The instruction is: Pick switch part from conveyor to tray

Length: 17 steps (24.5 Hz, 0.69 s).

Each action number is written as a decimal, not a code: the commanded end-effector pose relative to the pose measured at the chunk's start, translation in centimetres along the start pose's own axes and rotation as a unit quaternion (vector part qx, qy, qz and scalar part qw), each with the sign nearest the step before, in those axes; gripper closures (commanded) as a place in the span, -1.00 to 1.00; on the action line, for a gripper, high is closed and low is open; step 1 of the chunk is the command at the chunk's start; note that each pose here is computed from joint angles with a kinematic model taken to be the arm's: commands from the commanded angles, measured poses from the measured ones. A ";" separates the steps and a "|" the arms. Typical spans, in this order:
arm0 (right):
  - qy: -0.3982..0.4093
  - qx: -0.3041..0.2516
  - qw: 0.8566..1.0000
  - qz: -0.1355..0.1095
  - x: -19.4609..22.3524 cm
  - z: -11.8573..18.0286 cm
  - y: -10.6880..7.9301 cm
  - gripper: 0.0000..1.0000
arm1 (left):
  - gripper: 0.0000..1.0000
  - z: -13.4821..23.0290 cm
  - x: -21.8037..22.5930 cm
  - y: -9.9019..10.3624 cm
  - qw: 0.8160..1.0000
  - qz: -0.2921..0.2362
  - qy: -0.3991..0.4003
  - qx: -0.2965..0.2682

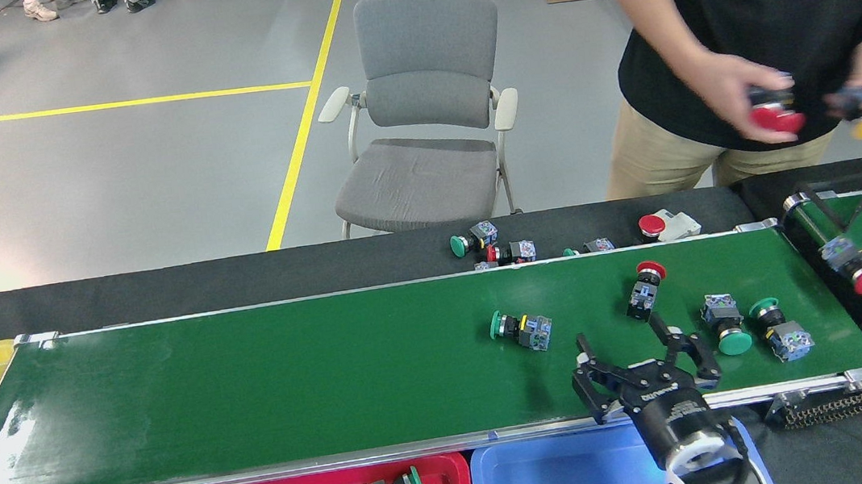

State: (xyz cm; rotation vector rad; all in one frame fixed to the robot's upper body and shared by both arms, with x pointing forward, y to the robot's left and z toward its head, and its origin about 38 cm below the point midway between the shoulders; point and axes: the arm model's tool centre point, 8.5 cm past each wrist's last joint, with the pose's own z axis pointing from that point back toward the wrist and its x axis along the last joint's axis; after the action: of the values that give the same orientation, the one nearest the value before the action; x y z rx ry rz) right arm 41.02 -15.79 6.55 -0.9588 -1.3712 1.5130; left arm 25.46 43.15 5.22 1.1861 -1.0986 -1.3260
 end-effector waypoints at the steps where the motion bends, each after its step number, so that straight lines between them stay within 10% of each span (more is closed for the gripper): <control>1: -0.051 0.006 0.999 0.013 1.1 -1.3 -0.4 -1.00 | -1.00 -0.2 -0.4 0.7 1.000 -0.007 0.001 0.009; 17: -0.115 0.049 0.992 0.002 7.5 -7.6 -0.2 -0.99 | -1.00 -1.1 -0.1 0.7 1.000 -0.004 -0.003 0.011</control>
State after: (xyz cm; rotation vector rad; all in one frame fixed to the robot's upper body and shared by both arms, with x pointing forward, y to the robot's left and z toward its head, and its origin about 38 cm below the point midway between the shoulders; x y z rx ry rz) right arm 44.87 -6.78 4.71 -0.7222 -1.4039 1.7351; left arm 26.11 42.98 5.10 1.1814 -1.1080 -1.3234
